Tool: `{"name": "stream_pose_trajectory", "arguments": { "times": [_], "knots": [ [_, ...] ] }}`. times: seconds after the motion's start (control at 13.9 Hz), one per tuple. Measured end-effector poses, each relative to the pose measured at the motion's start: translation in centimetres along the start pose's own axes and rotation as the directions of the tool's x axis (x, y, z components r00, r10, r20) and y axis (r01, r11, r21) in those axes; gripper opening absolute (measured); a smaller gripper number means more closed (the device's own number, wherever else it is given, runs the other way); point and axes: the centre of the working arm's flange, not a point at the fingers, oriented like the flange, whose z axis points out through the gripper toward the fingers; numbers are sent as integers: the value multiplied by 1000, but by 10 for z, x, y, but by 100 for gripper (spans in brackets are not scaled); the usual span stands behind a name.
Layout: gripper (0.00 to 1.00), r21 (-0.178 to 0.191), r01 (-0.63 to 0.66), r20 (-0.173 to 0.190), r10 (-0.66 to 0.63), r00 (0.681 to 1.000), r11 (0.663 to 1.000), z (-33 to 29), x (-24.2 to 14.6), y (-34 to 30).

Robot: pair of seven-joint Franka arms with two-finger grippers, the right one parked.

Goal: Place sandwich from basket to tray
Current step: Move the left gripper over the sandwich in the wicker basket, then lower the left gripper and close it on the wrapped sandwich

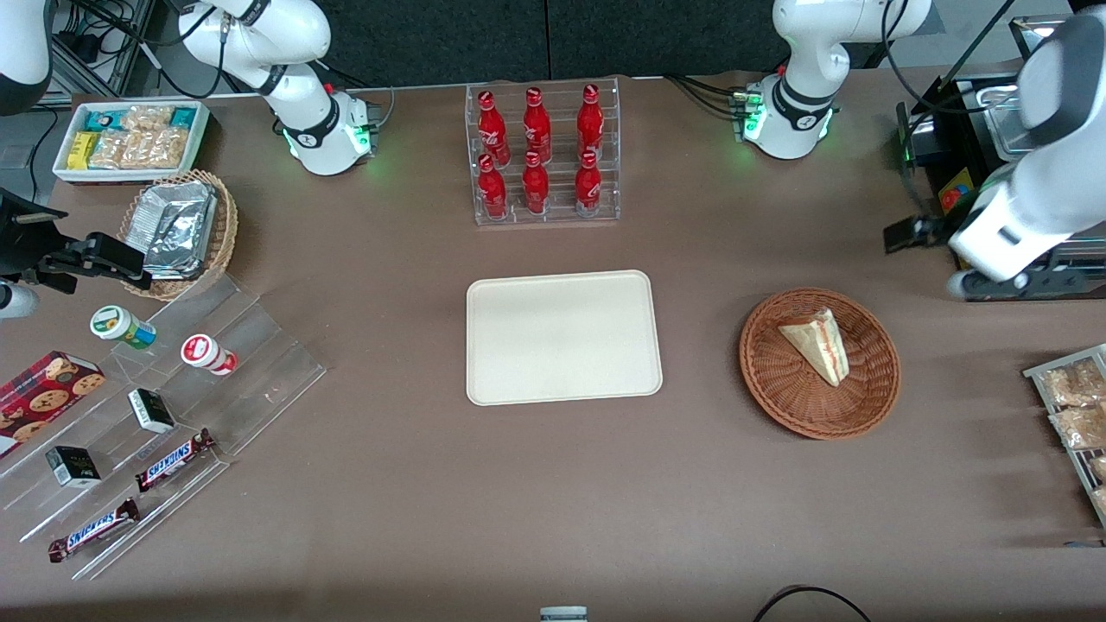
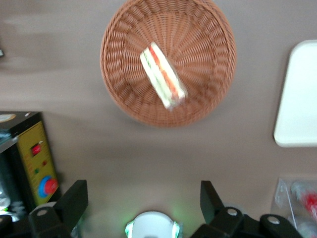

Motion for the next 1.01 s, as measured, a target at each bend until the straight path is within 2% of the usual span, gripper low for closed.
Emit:
{"name": "stream_pose_trajectory", "arguments": {
  "times": [0.22,0.29,0.5,0.72,1.01],
  "knots": [
    [100,-25,143,-90,-144,985,989,68,7,3],
    [100,-42,188,-124,-192,974,981,89,4,3],
    [100,-97,329,-184,-342,922,939,132,-1,10],
    [100,-144,407,-216,-430,877,902,168,-7,19],
    [100,-164,421,-230,-450,863,892,206,-6,26]
  ]
}}
